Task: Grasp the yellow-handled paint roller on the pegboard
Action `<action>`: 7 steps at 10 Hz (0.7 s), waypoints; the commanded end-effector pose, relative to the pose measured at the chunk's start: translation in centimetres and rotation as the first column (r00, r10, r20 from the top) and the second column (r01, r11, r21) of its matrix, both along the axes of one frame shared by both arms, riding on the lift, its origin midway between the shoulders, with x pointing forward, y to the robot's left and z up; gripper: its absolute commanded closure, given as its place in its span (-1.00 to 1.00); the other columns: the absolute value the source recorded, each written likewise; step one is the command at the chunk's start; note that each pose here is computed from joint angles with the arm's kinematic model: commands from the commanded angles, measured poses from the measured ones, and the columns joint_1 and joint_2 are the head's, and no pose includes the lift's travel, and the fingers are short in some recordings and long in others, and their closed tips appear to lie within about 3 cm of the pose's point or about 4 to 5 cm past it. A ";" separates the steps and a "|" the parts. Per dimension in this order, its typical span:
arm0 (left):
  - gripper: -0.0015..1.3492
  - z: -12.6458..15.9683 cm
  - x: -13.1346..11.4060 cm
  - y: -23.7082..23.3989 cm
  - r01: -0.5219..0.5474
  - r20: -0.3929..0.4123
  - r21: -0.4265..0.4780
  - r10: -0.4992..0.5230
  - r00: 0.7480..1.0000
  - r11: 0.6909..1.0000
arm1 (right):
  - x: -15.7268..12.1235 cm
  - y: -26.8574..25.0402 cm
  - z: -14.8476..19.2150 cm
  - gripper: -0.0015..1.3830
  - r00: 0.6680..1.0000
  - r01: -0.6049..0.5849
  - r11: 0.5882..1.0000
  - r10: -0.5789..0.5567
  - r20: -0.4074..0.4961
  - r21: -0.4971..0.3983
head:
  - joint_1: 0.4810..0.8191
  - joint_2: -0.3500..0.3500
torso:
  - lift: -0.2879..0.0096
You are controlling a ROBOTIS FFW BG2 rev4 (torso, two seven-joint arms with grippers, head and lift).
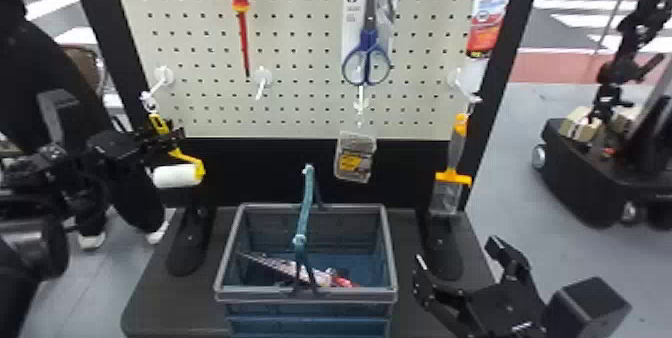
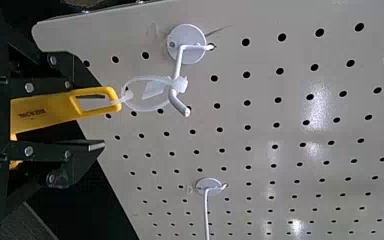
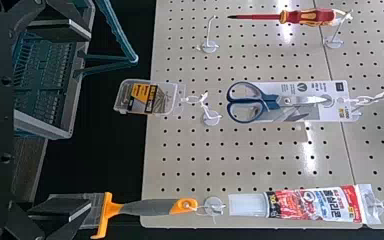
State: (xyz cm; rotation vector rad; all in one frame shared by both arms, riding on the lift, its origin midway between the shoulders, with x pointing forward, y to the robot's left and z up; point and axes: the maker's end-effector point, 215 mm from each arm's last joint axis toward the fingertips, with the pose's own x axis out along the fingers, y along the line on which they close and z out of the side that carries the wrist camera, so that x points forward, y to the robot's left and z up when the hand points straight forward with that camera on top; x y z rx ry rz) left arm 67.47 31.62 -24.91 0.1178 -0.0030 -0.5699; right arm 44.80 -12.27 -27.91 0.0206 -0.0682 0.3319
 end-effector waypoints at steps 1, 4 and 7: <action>0.78 -0.1 0.0 0.1 -0.006 0.000 -0.006 0.006 1.000 1.000 | 0.0 0.0 0.1 -0.82 1.000 0.001 1.000 -0.001 0.001 0.000 | -0.60 0.00 | 0.26; 0.78 -0.2 -0.1 0.2 -0.011 -0.001 -0.008 0.011 1.000 1.000 | 0.0 0.0 -0.3 -0.82 1.000 0.000 1.000 0.000 -0.008 -0.003 | -0.60 0.00 | 0.26; 0.78 -0.2 0.0 0.1 -0.013 0.001 -0.010 0.013 1.000 1.000 | 0.0 0.0 -0.3 -0.82 1.000 -0.002 1.000 0.002 -0.008 -0.003 | -0.60 0.00 | 0.26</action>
